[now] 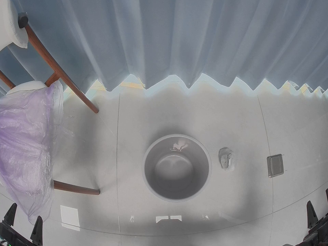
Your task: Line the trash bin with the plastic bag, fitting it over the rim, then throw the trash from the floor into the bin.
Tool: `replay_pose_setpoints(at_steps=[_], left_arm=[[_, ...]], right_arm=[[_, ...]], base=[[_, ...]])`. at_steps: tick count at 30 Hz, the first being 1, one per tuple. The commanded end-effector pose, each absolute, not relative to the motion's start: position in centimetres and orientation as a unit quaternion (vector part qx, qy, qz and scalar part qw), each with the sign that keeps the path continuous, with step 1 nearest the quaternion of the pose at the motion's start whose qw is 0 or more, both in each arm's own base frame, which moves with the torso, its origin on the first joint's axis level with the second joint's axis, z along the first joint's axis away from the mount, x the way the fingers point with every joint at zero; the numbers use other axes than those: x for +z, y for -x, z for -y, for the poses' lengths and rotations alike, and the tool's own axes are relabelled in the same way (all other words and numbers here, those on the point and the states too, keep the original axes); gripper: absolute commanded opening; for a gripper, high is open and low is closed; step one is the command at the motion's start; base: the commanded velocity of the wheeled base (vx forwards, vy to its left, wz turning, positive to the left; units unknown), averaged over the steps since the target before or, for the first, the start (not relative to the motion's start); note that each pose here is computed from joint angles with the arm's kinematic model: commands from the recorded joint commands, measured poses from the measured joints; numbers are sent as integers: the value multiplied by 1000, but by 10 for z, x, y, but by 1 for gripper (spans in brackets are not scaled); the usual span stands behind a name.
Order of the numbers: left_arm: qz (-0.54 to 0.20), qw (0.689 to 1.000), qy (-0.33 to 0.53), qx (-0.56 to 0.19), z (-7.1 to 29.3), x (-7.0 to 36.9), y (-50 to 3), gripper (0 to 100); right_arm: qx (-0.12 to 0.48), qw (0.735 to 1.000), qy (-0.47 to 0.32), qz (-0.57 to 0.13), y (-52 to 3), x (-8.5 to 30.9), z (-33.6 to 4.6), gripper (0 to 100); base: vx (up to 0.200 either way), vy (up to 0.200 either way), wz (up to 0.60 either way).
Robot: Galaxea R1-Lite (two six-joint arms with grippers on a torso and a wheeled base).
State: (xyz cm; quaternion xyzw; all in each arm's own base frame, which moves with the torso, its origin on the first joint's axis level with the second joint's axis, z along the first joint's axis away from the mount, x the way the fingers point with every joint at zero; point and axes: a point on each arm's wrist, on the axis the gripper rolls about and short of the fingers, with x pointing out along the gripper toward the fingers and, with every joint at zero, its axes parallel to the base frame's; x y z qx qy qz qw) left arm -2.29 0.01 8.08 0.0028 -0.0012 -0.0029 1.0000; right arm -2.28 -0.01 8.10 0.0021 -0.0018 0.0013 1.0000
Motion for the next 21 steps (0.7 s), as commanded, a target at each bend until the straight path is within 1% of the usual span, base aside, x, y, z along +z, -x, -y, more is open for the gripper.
replay_pose_setpoints(at_steps=[1,14,17,18,21], left_arm=[[-1,1000,-2,-2,0,76,22,100],[5,1000,-2,0,0,77,22,100],[92,996,-3,2,0,95,24,100],[102,995,-4,4,0,97,25,100],[102,995,-4,7,0,97,25,100]], right_arm=[[2,1000,-2,2,23,76,0,100],[1,1000,-2,2,23,76,0,100],[2,1000,-2,2,23,76,0,100],[1,1000,-2,2,23,76,0,100],[2,1000,-2,2,23,76,0,100]], base=[[0,0,0],[0,0,0],[0,0,0],[0,0,0],[0,0,0]])
